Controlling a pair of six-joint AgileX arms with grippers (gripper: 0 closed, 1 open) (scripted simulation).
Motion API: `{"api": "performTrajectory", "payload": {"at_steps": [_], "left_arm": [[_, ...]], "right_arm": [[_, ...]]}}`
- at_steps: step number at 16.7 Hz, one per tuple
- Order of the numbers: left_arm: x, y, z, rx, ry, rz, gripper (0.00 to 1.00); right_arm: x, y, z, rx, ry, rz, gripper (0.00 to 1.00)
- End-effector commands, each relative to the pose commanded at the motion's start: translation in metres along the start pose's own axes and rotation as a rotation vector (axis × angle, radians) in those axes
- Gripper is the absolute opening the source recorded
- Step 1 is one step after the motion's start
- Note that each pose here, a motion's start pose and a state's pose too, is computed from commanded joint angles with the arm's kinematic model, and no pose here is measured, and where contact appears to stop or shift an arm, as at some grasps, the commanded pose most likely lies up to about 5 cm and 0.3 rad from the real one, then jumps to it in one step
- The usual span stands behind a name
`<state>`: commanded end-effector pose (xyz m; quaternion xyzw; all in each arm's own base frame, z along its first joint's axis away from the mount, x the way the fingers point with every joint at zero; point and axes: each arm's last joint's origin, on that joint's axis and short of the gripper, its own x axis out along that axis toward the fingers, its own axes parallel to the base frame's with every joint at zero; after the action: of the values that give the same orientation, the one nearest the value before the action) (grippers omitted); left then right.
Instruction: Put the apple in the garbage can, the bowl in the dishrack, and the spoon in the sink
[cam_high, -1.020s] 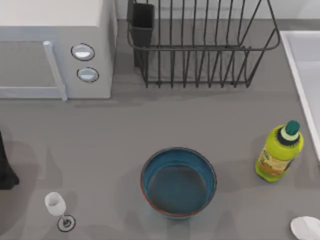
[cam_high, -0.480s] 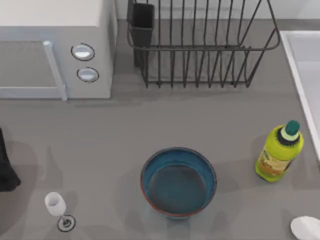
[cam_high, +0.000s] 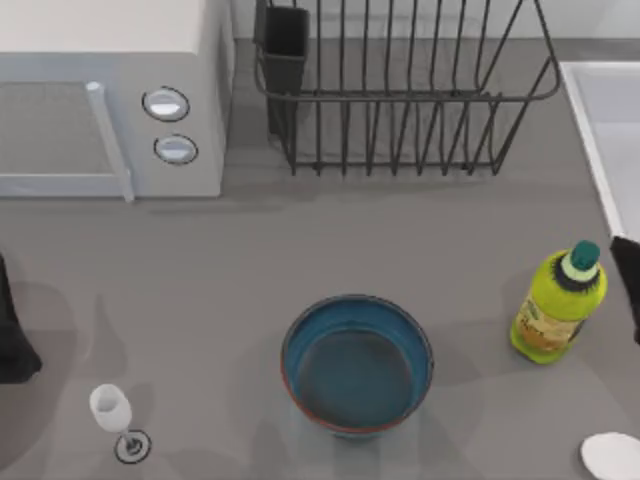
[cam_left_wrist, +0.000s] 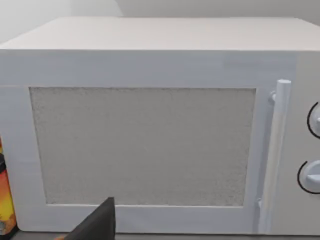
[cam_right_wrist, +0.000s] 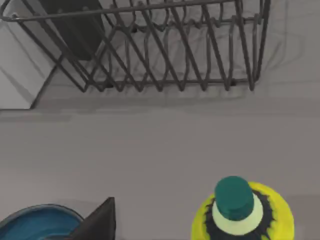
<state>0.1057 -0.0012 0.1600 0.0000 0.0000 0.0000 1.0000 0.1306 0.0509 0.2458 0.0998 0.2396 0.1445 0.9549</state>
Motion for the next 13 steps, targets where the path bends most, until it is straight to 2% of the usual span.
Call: {"api": "performTrajectory", "payload": {"at_steps": [2,4,8,13], "left_arm": [[0.000,0.000,0.000,0.000,0.000,0.000,1.00],[0.000,0.000,0.000,0.000,0.000,0.000,1.00],[0.000,0.000,0.000,0.000,0.000,0.000,1.00],[0.000,0.000,0.000,0.000,0.000,0.000,1.00]], "right_arm": [[0.018,0.023,0.020,0.036,0.205,0.015,1.00],[0.044,0.048,0.032,0.058,0.415,-0.006,1.00],[0.100,0.096,0.038,0.063,0.763,-0.119,1.00],[0.156,0.131,0.033,0.043,0.997,-0.272,1.00]]}}
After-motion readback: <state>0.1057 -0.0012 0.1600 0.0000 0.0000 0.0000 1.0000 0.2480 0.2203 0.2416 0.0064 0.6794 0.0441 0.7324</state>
